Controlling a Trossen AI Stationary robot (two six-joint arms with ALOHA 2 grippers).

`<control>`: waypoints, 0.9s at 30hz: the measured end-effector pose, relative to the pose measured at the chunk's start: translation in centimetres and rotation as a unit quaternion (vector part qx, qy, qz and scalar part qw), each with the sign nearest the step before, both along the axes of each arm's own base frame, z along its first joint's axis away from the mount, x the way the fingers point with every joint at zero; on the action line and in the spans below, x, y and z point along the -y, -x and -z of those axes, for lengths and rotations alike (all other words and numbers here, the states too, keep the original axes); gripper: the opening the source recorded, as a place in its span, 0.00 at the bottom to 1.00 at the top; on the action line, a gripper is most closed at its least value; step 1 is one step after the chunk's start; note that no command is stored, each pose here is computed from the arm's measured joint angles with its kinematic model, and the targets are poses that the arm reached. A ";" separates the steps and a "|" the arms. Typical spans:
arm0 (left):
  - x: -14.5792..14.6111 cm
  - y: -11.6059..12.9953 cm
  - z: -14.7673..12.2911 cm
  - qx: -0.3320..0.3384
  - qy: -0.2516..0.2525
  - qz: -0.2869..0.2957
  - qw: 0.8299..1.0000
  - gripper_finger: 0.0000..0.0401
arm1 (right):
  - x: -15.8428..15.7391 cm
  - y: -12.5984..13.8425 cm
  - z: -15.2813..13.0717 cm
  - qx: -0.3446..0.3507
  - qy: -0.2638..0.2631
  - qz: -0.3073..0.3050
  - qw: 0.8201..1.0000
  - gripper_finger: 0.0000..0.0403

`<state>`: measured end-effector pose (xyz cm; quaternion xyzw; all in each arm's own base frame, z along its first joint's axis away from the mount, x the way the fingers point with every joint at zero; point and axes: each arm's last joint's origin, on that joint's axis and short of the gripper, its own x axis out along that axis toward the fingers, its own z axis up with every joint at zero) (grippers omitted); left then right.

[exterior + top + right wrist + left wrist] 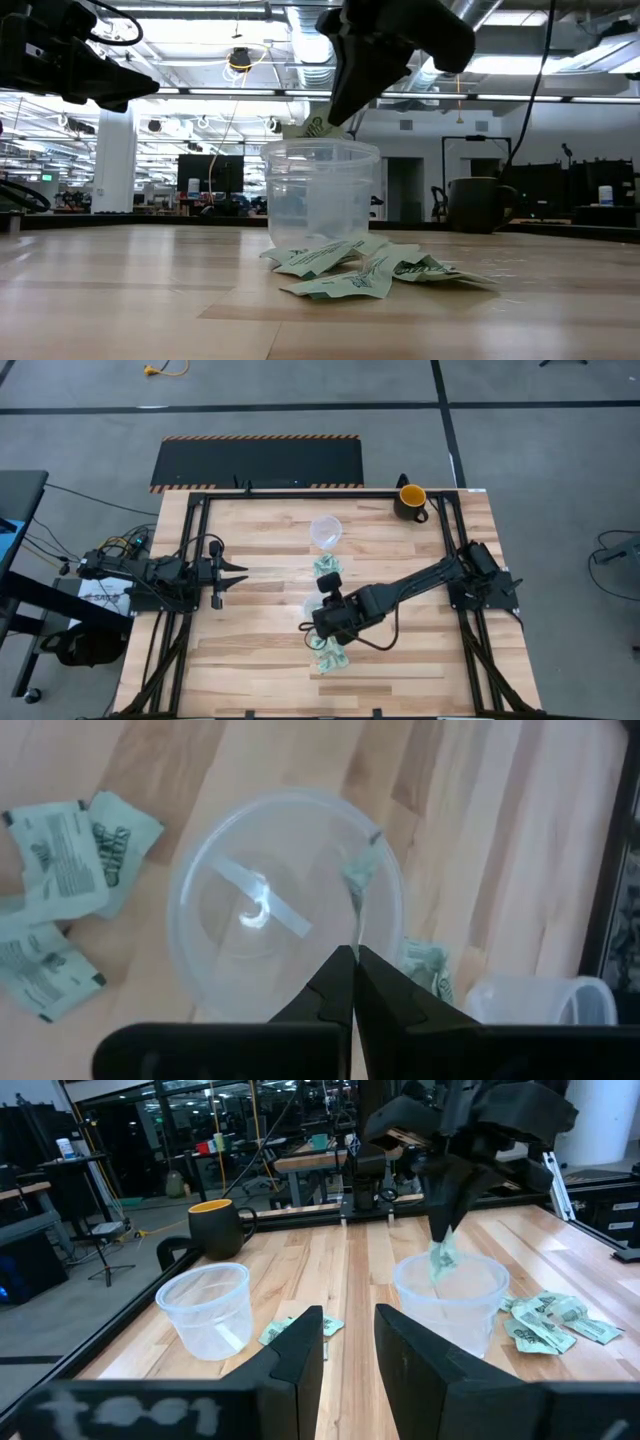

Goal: Pick and place items into bin
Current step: Put the bottom right stevia packet into the bottom bin

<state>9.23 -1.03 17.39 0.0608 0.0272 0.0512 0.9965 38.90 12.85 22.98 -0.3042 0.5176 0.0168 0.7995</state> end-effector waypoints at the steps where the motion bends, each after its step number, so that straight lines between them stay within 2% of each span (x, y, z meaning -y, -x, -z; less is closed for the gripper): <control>1: 0.0 0.0 0.0 0.000 0.000 0.000 1.000 0.21 | 0.0 0.0 0.0 0.002 -0.003 0.006 1.000 0.00; 15: 0.0 0.0 0.0 0.000 0.000 0.000 1.000 0.21 | -0.7 0.2 0.0 0.017 -0.047 0.045 0.998 0.00; 21: 0.0 0.0 0.0 0.000 0.000 0.000 1.000 0.21 | -0.9 -0.1 -0.1 0.038 -0.088 0.083 0.992 0.00; 27: 0.0 0.0 0.0 0.000 0.000 0.000 1.000 0.21 | -0.8 0.0 -0.1 0.036 -0.089 0.084 0.992 0.00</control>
